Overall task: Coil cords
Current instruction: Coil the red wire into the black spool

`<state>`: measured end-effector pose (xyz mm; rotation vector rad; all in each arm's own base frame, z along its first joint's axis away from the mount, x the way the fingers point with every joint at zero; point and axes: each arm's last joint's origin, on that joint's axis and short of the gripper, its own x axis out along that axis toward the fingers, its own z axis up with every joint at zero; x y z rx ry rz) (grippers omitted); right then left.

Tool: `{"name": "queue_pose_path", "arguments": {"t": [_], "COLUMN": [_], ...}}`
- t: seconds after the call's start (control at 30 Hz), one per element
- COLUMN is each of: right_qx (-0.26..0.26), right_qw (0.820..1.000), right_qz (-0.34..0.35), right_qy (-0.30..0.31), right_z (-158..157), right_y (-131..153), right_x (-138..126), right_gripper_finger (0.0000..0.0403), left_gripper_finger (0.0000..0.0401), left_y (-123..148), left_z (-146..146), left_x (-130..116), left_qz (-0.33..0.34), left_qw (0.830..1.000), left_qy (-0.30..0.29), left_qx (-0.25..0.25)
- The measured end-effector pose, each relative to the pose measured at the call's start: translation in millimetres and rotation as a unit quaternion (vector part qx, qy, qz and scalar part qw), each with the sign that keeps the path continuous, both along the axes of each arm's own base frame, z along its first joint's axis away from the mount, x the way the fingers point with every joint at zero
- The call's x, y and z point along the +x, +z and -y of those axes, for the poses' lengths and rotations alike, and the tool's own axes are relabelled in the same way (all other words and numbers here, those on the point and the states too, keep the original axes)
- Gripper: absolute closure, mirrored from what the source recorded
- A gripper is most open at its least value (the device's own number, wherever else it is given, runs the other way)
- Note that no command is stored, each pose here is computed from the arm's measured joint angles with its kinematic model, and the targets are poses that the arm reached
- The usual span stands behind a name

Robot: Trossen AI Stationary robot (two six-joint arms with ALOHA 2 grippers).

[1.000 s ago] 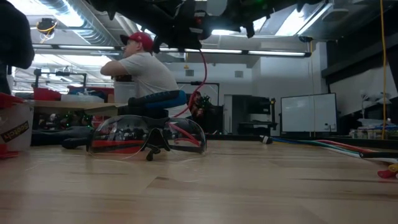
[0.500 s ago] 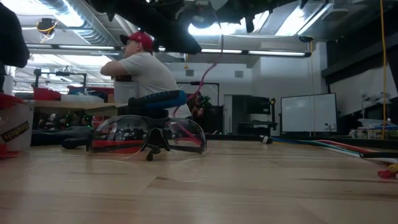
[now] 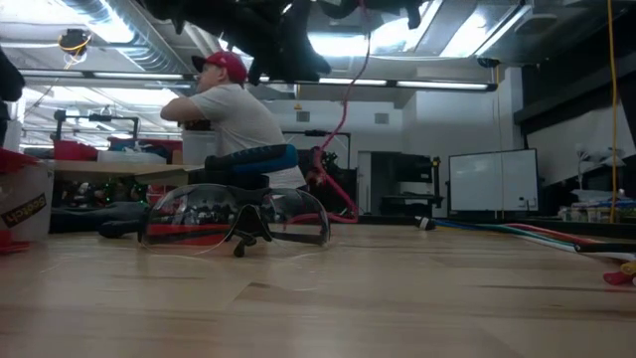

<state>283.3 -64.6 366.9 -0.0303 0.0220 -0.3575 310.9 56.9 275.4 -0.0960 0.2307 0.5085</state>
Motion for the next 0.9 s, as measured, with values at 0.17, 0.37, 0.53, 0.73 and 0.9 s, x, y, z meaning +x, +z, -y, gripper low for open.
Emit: {"name": "queue_pose_path", "arguments": {"t": [0.17,0.37,0.53,0.73,0.9], "right_qx": [-0.004,-0.011,-0.014,-0.015,-0.022], "right_qw": [1.0,0.998,0.998,0.998,0.995], "right_qz": [0.018,0.048,0.057,0.061,0.087], "right_qy": [0.001,0.027,0.028,0.032,0.036], "right_z": [-0.1,-1.6,-1.7,-1.9,-2.3], "right_y": [3.8,9.7,11.5,12.3,17.3], "right_x": [-0.4,-0.2,-0.3,-0.2,-0.7], "right_gripper_finger": [0.0402,0.0402,0.0402,0.0402,0.0402], "left_gripper_finger": [0.0252,0.0253,0.0253,0.0253,0.0253], "left_y": [0.8,1.9,5.1,5.2,5.3], "left_z": [0.4,0.4,1.6,2.1,2.1], "left_x": [0.4,0.7,2.1,2.2,2.2], "left_qz": [0.006,0.012,0.03,0.035,0.036], "left_qw": [1.0,1.0,0.999,0.999,0.999], "left_qy": [-0.006,-0.006,-0.03,-0.029,-0.029], "left_qx": [-0.005,-0.004,-0.008,-0.018,-0.018]}}
